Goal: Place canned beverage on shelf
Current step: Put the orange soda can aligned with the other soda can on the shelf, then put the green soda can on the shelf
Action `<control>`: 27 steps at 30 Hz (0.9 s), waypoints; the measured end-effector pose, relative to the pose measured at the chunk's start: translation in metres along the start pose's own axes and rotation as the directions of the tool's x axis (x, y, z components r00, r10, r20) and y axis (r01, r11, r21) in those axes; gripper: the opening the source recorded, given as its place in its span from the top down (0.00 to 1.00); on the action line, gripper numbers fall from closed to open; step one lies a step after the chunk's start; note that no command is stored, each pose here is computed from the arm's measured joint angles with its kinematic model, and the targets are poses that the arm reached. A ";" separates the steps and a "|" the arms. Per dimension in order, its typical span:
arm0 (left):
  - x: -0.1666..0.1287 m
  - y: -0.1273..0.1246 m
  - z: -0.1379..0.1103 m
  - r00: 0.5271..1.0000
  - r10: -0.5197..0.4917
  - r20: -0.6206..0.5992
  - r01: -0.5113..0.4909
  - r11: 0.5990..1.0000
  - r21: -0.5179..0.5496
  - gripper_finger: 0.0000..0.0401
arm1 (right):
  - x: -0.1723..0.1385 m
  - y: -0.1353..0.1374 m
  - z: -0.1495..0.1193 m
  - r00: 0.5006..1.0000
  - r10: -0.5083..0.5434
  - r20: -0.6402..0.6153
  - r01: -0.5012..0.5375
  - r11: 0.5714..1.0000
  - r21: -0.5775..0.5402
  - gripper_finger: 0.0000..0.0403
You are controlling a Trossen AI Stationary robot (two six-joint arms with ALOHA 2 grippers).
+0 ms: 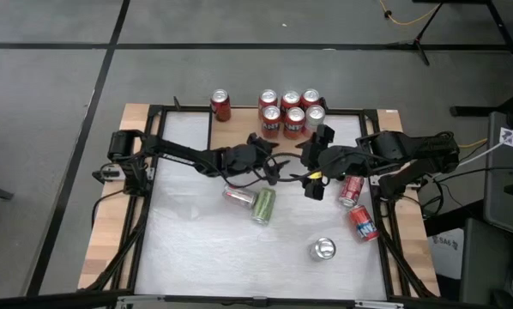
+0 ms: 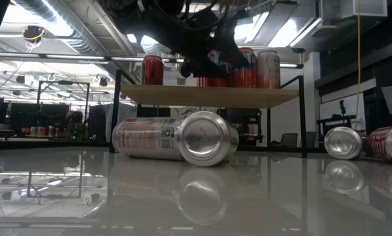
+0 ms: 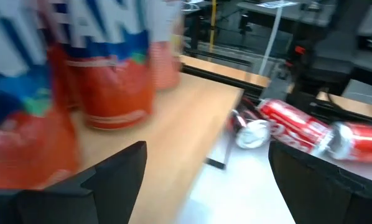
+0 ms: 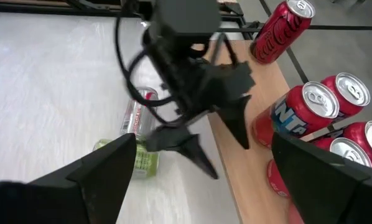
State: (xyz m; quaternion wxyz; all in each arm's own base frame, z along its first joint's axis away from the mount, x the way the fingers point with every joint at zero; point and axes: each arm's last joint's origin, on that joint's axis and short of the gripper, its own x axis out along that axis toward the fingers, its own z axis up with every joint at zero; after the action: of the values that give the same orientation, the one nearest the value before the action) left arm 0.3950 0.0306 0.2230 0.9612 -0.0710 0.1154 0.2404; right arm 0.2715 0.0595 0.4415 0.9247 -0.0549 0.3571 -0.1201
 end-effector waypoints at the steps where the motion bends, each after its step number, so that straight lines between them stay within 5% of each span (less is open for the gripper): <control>1: -0.002 -0.004 -0.001 1.000 -0.011 -0.001 0.011 1.000 0.003 0.18 | 0.000 0.000 0.000 1.000 -0.001 -0.005 0.001 1.000 0.000 0.10; 14: -0.054 -0.046 0.020 0.981 -0.193 -0.010 0.193 0.981 0.033 0.18 | 0.001 0.000 -0.026 0.963 0.066 -0.262 -0.033 0.991 0.127 0.10; 21: -0.080 -0.055 0.021 0.970 -0.219 -0.107 0.228 0.970 0.084 0.18 | 0.007 0.024 -0.041 0.913 0.200 -0.355 -0.128 0.968 0.215 0.10; 27: -0.087 -0.062 0.015 0.961 -0.234 -0.146 0.250 0.962 0.105 0.18 | 0.005 0.049 -0.057 0.885 0.228 -0.405 -0.097 0.943 0.318 0.10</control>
State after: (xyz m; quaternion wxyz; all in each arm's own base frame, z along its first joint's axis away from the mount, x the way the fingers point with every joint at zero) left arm 0.3533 -0.0596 0.2652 0.9762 -0.0412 0.1838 0.1079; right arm 0.2453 0.1046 0.3872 0.8257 0.1396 0.5371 -0.1014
